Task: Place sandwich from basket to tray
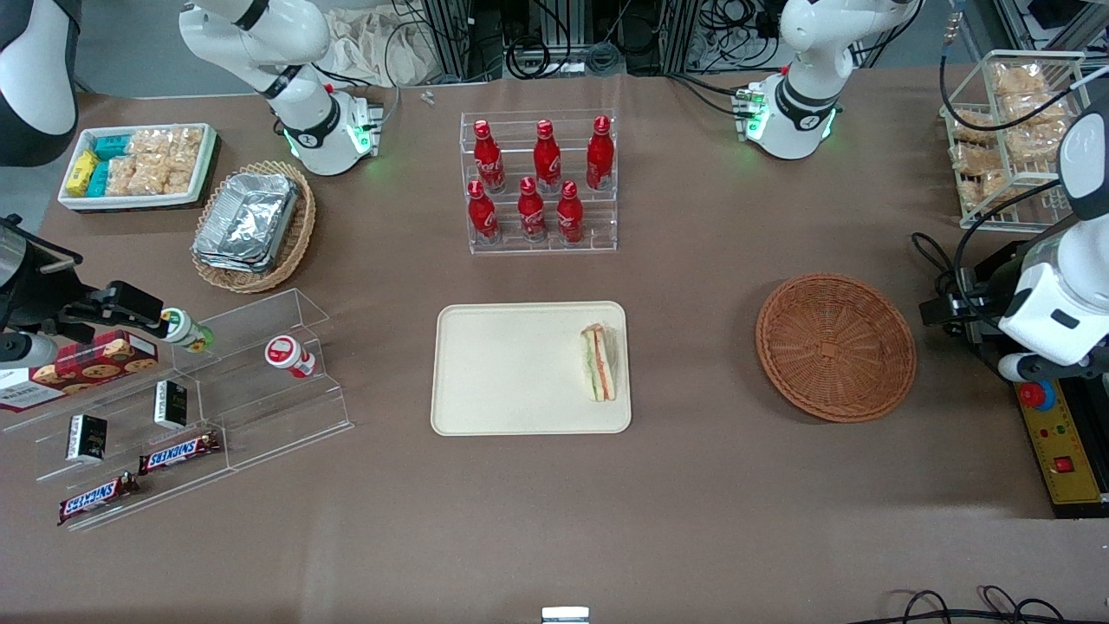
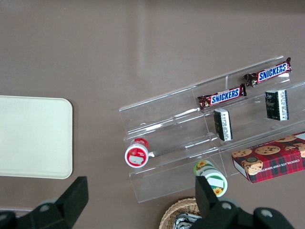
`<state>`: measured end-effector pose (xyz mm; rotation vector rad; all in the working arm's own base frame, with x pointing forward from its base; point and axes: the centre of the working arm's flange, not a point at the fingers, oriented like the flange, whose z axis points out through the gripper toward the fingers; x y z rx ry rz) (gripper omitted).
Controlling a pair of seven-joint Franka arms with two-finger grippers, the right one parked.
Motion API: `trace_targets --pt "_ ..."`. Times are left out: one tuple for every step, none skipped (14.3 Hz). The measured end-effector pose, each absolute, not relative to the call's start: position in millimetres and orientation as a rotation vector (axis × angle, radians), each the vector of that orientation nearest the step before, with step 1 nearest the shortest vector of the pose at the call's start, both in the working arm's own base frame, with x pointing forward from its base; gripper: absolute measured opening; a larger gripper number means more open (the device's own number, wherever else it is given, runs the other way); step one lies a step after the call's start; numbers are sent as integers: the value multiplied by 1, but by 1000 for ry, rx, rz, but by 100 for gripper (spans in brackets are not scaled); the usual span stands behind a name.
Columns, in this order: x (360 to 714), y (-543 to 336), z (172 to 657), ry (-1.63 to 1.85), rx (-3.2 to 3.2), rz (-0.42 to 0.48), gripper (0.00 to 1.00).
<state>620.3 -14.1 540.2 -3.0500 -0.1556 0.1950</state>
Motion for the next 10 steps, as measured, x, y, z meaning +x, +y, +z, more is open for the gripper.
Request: trace_targets --pt "621 -14 539 -158 -3046 195 100" --pt "622 -13 537 -160 -3040 199 100" --pt "622 -13 535 -151 -3041 204 100" --pt "623 -11 533 -139 -3051 210 100" --pt "625 -7 532 -136 -3063 209 100" --pt "625 -2 532 -142 -3070 206 100" --pt "626 1 532 -157 -3074 199 100" --pt "626 2 534 -171 -3079 185 100" --pt "626 2 536 -173 -3080 177 100" --pt "626 3 536 -169 -3079 175 100"
